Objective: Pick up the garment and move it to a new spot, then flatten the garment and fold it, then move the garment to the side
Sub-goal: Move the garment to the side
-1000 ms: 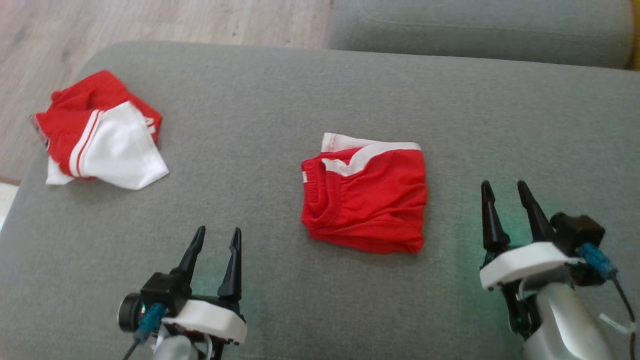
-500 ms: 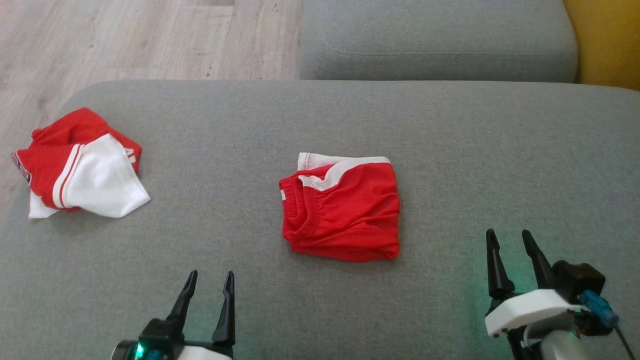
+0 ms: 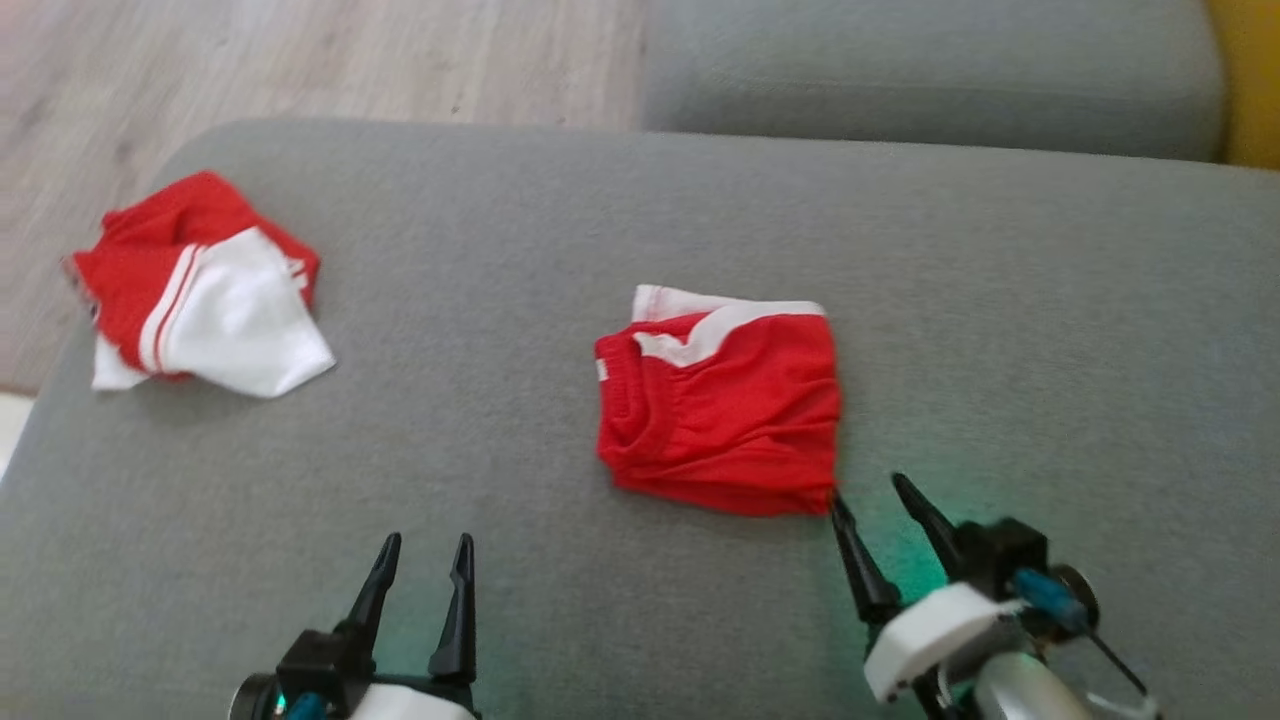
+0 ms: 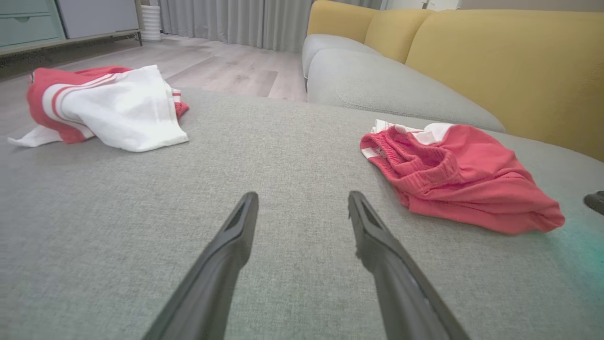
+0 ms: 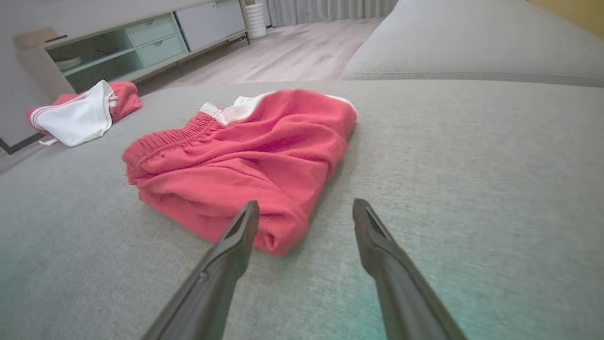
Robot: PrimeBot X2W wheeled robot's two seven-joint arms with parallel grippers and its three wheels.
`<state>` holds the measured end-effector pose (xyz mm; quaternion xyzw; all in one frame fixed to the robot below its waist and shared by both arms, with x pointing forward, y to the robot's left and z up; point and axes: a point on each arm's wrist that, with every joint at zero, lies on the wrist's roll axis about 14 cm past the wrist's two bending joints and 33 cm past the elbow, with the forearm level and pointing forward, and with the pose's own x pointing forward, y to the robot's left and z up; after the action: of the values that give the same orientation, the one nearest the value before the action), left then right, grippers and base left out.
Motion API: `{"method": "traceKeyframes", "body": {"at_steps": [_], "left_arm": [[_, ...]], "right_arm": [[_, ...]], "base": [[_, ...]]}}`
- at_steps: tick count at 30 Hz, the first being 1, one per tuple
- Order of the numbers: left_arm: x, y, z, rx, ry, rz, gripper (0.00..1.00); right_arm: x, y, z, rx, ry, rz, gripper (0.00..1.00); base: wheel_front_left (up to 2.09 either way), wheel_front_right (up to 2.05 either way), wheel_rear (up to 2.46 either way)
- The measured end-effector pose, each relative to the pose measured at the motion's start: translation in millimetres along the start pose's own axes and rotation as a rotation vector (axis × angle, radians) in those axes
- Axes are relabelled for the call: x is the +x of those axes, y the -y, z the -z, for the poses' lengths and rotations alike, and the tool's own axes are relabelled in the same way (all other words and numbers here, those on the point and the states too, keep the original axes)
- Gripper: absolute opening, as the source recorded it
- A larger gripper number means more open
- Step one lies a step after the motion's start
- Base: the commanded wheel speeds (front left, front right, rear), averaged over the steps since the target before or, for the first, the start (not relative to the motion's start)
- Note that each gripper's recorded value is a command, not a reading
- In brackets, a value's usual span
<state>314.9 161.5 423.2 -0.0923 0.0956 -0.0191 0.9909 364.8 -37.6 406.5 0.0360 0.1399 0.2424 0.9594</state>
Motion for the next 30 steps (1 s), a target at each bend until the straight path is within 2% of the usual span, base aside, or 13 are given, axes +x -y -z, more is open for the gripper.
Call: {"method": "traceKeyframes", "body": {"at_steps": [11, 12, 13, 14, 15, 16, 24, 30], "left_arm": [[-10.3, -21.6, 10.6, -0.035, -0.032, -0.081, 1.00], [-10.5, -22.2, 11.1, -0.036, -0.033, -0.083, 1.00], [-10.5, -22.6, 11.4, -0.036, -0.035, -0.085, 1.00], [-9.9, -22.7, 11.3, -0.042, -0.034, -0.086, 1.00], [-8.6, -22.1, 10.5, -0.047, -0.032, -0.084, 1.00], [-6.8, -21.0, 9.2, -0.049, -0.029, -0.079, 1.00], [-0.7, -10.3, 4.0, -0.046, -0.015, -0.036, 1.00], [2.2, -3.8, 2.1, -0.045, -0.010, -0.009, 1.00]], "right_arm": [[31.1, -17.1, 11.3, -0.044, -0.068, -0.088, 0.98], [31.7, -17.4, 12.9, -0.044, -0.073, -0.090, 0.80], [32.4, -17.3, 14.0, -0.044, -0.078, -0.091, 0.47], [32.9, -17.1, 14.3, -0.044, -0.079, -0.090, 0.29], [33.0, -17.1, 14.7, -0.044, -0.080, -0.091, 0.03], [32.7, -17.6, 15.5, -0.044, -0.082, -0.093, 0.00], [22.8, -35.7, 14.9, -0.048, -0.066, -0.143, 0.00], [-7.1, -38.4, 45.5, -0.007, -0.135, -0.125, 0.00]], "base": [[0.00, 0.00, 0.00], [0.00, 0.00, 0.00], [0.00, 0.00, 0.00], [0.00, 0.00, 0.00], [0.00, 0.00, 0.00], [0.00, 0.00, 0.00], [0.00, 0.00, 0.00], [0.00, 0.00, 0.00]]}}
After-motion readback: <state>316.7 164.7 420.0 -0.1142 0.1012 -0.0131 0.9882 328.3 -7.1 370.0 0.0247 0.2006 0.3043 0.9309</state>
